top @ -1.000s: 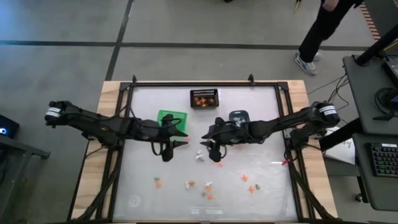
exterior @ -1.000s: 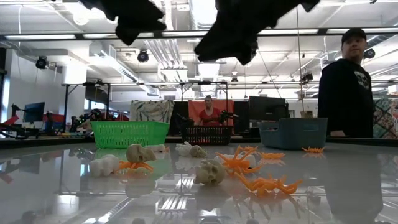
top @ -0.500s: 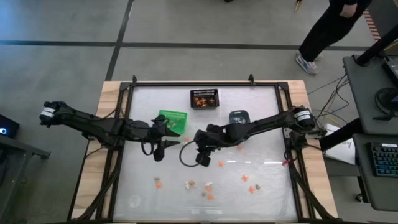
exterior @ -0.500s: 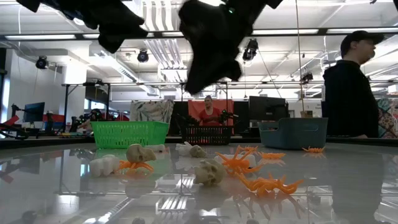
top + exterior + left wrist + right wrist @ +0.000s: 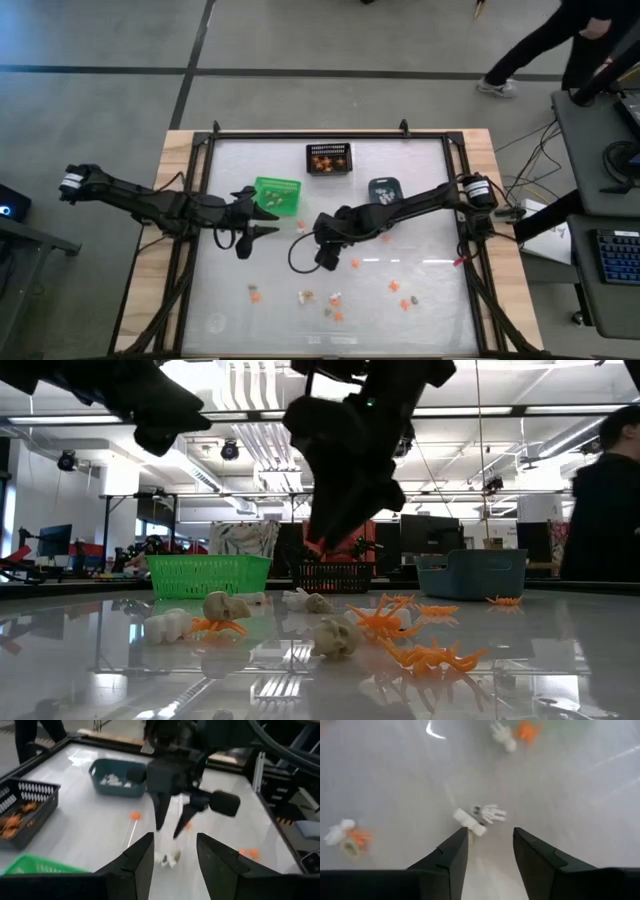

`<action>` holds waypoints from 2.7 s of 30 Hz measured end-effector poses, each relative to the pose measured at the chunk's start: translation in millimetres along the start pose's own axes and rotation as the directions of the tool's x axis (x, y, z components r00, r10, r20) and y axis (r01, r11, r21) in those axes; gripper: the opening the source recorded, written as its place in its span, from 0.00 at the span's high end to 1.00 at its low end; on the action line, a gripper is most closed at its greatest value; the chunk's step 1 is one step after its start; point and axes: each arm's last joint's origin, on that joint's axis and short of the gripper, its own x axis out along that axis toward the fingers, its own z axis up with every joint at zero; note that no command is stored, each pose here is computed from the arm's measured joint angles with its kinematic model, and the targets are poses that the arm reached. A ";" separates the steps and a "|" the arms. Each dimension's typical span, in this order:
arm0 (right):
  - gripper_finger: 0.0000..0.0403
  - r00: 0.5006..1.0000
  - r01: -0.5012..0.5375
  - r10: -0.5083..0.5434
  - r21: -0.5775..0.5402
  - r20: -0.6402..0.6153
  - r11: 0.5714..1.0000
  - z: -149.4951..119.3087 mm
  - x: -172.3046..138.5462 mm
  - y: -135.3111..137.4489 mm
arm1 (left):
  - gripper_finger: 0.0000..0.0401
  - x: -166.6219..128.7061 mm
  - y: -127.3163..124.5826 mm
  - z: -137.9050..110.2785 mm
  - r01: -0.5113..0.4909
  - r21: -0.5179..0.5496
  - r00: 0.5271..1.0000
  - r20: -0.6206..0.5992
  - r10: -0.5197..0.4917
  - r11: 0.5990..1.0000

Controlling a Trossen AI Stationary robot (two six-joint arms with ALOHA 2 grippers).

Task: Sort Halloween decoration
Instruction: Put the gray skull toy into the green bin

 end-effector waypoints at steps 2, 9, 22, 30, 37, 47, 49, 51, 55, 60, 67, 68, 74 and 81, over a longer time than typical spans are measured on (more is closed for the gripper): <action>0.62 1.000 -0.002 0.002 -0.013 -0.007 1.000 -3.4 0.0 3.1 | 0.67 -1.1 0.7 -2.6 0.005 -0.002 1.000 0.011 -0.005 1.000; 0.61 1.000 -0.022 0.021 -0.054 -0.013 0.998 -15.1 0.2 16.3 | 0.67 -4.1 5.3 -17.6 0.009 -0.004 1.000 0.021 -0.009 1.000; 0.61 1.000 -0.013 0.014 0.023 -0.025 1.000 -20.1 22.4 18.7 | 0.67 -9.1 9.3 -28.0 0.023 -0.014 0.997 0.068 -0.022 1.000; 0.61 0.999 0.006 -0.005 0.016 -0.051 1.000 -24.6 36.8 17.6 | 0.67 -9.7 9.2 -27.0 0.026 -0.016 0.997 0.077 -0.025 1.000; 0.61 0.998 0.009 -0.010 -0.007 -0.057 1.000 -27.3 49.8 17.6 | 0.67 -8.6 9.1 -27.7 0.023 -0.015 0.997 0.072 -0.022 1.000; 0.68 0.999 0.002 -0.004 -0.048 -0.036 0.999 -25.7 50.5 18.6 | 0.67 -8.2 9.0 -27.3 0.023 -0.016 0.997 0.076 -0.022 1.000; 0.71 0.999 0.006 -0.008 -0.049 -0.042 0.999 -26.8 53.4 18.2 | 0.67 -8.2 9.0 -27.2 0.023 -0.016 0.997 0.077 -0.022 1.000; 0.76 0.999 0.012 -0.014 -0.051 -0.048 0.999 -28.1 56.8 17.7 | 0.67 -8.2 9.0 -27.2 0.023 -0.016 0.997 0.077 -0.022 1.000; 0.83 0.998 0.015 -0.017 -0.051 -0.053 0.999 -28.9 59.9 17.7 | 0.67 -8.2 9.0 -27.2 0.023 -0.016 0.997 0.077 -0.022 1.000; 0.89 0.998 0.014 -0.017 -0.057 -0.054 0.998 -28.8 59.5 17.5 | 0.67 -8.2 9.0 -27.2 0.023 -0.016 0.997 0.078 -0.022 1.000; 0.90 0.998 0.015 -0.020 -0.080 -0.066 0.997 -29.1 55.7 16.9 | 0.67 -8.2 8.9 -27.1 0.023 -0.016 0.997 0.079 -0.022 1.000; 0.90 0.997 0.014 -0.021 -0.087 -0.071 0.996 -29.1 53.6 16.6 | 0.67 -8.2 8.9 -27.0 0.023 -0.016 0.997 0.079 -0.022 1.000; 0.90 0.995 -0.012 -0.002 -0.139 -0.104 0.990 -27.6 34.2 15.0 | 0.67 -8.3 8.7 -26.1 0.026 -0.018 0.996 0.088 -0.024 0.999; 0.90 0.998 -0.061 0.053 -0.248 -0.037 0.967 -12.3 7.5 10.7 | 0.67 -8.5 9.6 -23.6 -0.016 -0.030 0.992 0.126 0.020 0.999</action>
